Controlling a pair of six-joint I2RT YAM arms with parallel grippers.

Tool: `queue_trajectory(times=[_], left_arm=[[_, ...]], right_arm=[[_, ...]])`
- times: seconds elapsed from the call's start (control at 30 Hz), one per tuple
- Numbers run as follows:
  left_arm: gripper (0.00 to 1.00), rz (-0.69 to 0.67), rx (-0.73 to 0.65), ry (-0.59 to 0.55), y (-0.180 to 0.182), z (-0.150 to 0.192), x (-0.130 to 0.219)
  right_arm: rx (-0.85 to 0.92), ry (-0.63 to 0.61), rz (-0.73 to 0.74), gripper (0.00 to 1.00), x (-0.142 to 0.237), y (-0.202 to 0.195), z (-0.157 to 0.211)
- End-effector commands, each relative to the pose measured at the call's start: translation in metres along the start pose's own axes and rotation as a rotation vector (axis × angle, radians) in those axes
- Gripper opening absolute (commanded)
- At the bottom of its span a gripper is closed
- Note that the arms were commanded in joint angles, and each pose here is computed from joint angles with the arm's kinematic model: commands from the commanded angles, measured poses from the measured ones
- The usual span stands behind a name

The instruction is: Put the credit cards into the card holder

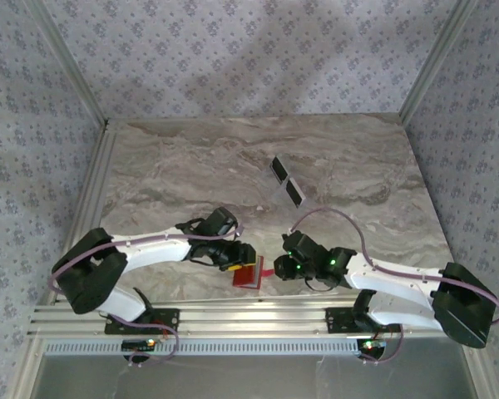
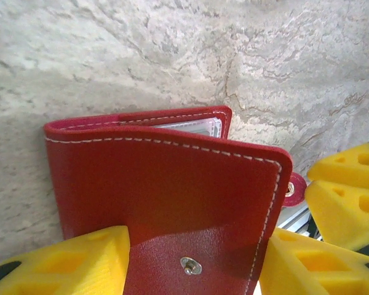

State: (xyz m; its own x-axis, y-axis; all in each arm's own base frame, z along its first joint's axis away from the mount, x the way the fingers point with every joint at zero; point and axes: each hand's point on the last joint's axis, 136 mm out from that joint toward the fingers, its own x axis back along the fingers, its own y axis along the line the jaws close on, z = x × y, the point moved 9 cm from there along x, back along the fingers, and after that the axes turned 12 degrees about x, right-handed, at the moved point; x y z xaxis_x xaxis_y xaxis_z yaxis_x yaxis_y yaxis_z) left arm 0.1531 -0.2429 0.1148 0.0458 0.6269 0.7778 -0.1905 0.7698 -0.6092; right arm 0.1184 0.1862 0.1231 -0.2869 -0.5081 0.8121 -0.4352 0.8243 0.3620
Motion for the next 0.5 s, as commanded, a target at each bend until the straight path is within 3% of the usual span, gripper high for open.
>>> queue_trajectory(times=[0.0, 0.23, 0.4, 0.47], left_arm=[[0.54, -0.053, 0.028, 0.008, 0.006, 0.001, -0.009], [0.54, -0.074, 0.043, 0.035, 0.01, 0.002, -0.018], [0.54, -0.084, 0.05, 0.046, 0.012, 0.001, -0.022], [0.54, -0.086, 0.052, 0.049, 0.012, 0.001, -0.023]], right_arm=[[-0.025, 0.002, -0.036, 0.18, 0.0, 0.001, 0.001], [-0.064, 0.022, -0.047, 0.3, -0.004, 0.0, 0.004], [-0.063, 0.048, -0.055, 0.3, -0.009, 0.0, 0.006], [-0.061, 0.052, -0.059, 0.25, -0.01, 0.001, 0.006]])
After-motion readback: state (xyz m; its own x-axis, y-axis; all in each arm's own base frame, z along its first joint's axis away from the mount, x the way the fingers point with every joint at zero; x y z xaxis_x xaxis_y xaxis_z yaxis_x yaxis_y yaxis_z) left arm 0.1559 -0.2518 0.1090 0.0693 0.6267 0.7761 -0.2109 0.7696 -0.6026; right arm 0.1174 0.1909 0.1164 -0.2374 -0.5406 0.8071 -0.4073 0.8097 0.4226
